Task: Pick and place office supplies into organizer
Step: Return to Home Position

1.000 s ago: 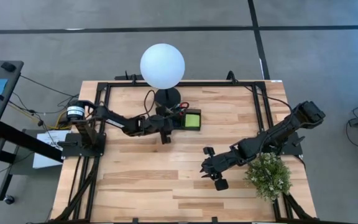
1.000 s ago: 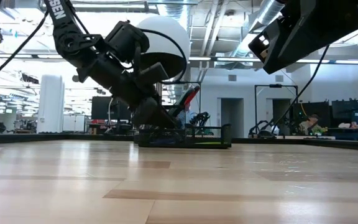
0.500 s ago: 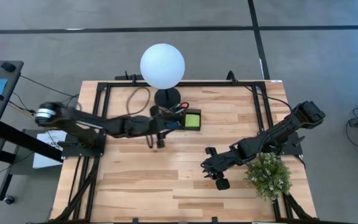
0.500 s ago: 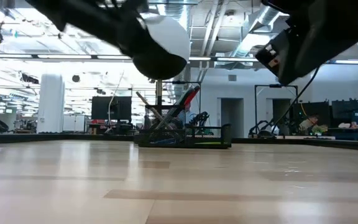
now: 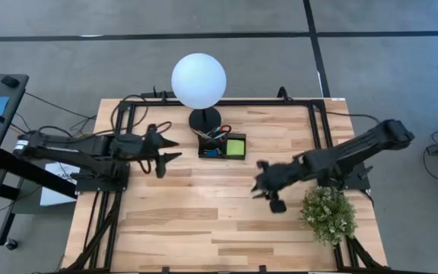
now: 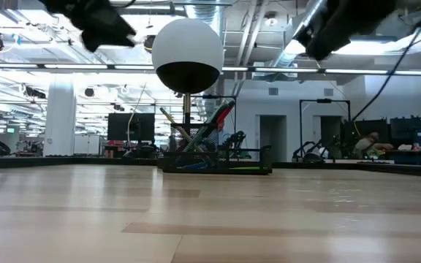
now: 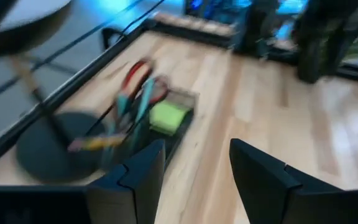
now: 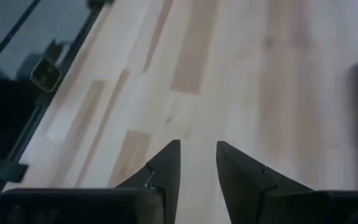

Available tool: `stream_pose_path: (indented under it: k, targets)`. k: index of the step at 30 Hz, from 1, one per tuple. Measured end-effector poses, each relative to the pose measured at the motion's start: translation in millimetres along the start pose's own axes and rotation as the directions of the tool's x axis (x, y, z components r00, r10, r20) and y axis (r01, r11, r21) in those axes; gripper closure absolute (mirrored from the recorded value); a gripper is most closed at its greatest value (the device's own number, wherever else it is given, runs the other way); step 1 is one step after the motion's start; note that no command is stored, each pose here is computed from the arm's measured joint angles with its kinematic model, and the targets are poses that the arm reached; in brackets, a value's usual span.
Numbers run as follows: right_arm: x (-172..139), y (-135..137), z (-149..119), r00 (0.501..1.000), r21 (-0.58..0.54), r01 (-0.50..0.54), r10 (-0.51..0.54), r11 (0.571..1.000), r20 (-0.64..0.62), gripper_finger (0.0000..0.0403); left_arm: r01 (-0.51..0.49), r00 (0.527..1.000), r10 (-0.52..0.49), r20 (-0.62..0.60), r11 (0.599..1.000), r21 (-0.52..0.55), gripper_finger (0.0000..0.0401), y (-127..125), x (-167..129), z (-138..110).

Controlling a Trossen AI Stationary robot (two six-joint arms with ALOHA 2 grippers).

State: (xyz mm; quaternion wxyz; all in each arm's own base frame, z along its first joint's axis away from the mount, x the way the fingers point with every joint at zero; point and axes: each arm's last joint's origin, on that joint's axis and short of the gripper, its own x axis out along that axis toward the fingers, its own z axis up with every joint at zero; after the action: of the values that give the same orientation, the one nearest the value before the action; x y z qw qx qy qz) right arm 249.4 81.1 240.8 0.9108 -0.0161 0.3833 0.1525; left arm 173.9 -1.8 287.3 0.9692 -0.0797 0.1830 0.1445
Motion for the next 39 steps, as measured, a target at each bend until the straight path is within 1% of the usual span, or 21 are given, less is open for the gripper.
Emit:
stream_pose_path:
  k: [3, 6, 8, 10, 12, 13, 15, 17, 18, 19, 21, 23, 25, 26, 29, 31, 32, 34, 36, 38, 39]
  targets:
    - [-34, -9, 2, 0.997, -0.012, 0.034, -0.033, 0.999, 0.065, 0.0306, -0.069, 0.997, 0.068, -0.031, 0.997, -0.037, 0.0225, 6, -10, -5]
    - [-68, -15, -1, 0.989, -0.008, 0.062, -0.060, 0.998, 0.132, 0.0306, -0.114, 0.992, 0.111, -0.063, 0.993, -0.038, 0.0225, 12, -19, -10]
    - [-89, -17, -5, 0.983, 0.016, 0.073, -0.075, 0.997, 0.167, 0.0306, -0.108, 0.993, 0.105, -0.056, 0.993, -0.045, 0.0225, 13, -24, -10]
    - [-107, -16, -12, 0.976, 0.032, 0.079, -0.084, 0.996, 0.199, 0.0306, -0.080, 0.995, 0.078, -0.060, 0.996, -0.033, 0.0225, 14, -30, -11]
    - [-120, -15, -22, 0.970, 0.006, 0.087, -0.086, 0.996, 0.228, 0.0306, -0.070, 0.996, 0.069, -0.055, 0.997, -0.027, 0.0225, 16, -37, -12]
    - [-123, -14, -29, 0.967, -0.027, 0.093, -0.084, 0.995, 0.240, 0.0306, -0.078, 0.995, 0.077, -0.064, 0.997, -0.022, 0.0225, 18, -40, -14]
    - [-125, -14, -40, 0.944, -0.080, 0.092, -0.061, 0.993, 0.325, 0.0306, -0.115, 0.990, 0.113, -0.080, 0.993, -0.023, 0.0225, 23, -46, -22]
    - [-122, -14, -57, 0.918, -0.096, 0.064, -0.021, 0.993, 0.397, 0.0306, -0.141, 0.987, 0.137, -0.080, 0.989, -0.044, 0.0225, 27, -49, -33]
    - [-120, -13, -64, 0.898, -0.104, 0.038, 0.011, 0.994, 0.441, 0.0306, -0.136, 0.989, 0.132, -0.060, 0.989, -0.063, 0.0225, 28, -48, -38]
    - [-118, -13, -71, 0.874, -0.109, 0.010, 0.044, 0.994, 0.483, 0.0306, -0.116, 0.993, 0.114, -0.033, 0.990, -0.081, 0.0225, 29, -47, -43]
    - [-115, -12, -87, 0.840, -0.102, -0.036, 0.085, 0.994, 0.535, 0.0306, -0.033, 0.999, 0.035, 0.017, 0.995, -0.099, 0.0225, 28, -43, -54]
    - [-114, -12, -98, 0.805, -0.082, -0.049, 0.088, 0.995, 0.586, 0.0306, 0.084, 0.994, -0.077, 0.084, 0.993, -0.083, 0.0225, 26, -38, -64]
    - [-117, -12, -110, 0.795, -0.081, -0.029, 0.072, 0.996, 0.602, 0.0306, 0.150, 0.981, -0.140, 0.133, 0.986, -0.071, 0.0225, 26, -34, -76]
    - [-123, -12, -113, 0.776, -0.082, -0.013, 0.062, 0.997, 0.627, 0.0306, 0.160, 0.977, -0.147, 0.156, 0.984, -0.073, 0.0225, 26, -33, -82]
    - [-147, -9, -122, 0.685, -0.105, 0.026, 0.059, 0.994, 0.726, 0.0306, 0.167, 0.965, -0.146, 0.218, 0.983, -0.081, 0.0225, 30, -32, -96]
    - [-158, -6, -132, 0.649, -0.133, 0.045, 0.072, 0.990, 0.758, 0.0306, 0.172, 0.956, -0.146, 0.256, 0.982, -0.081, 0.0225, 32, -35, -101]
    - [-159, -6, -131, 0.651, -0.138, 0.045, 0.076, 0.989, 0.755, 0.0306, 0.177, 0.949, -0.149, 0.278, 0.981, -0.075, 0.0225, 33, -37, -102]
    - [-158, -6, -134, 0.686, -0.133, 0.039, 0.070, 0.990, 0.724, 0.0306, 0.182, 0.929, -0.158, 0.336, 0.982, -0.042, 0.0225, 36, -45, -102]
    - [-163, -6, -128, 0.658, -0.140, 0.056, 0.069, 0.989, 0.750, 0.0306, 0.181, 0.904, -0.163, 0.396, 0.983, -0.008, 0.0225, 38, -53, -100]
    - [-155, -8, -130, 0.687, -0.117, 0.066, 0.040, 0.991, 0.725, 0.0306, 0.165, 0.896, -0.162, 0.413, 0.986, 0.030, 0.0225, 38, -56, -96]
    - [-151, -8, -135, 0.706, -0.112, 0.066, 0.033, 0.992, 0.707, 0.0306, 0.153, 0.906, -0.157, 0.392, 0.987, 0.041, 0.0225, 38, -56, -96]
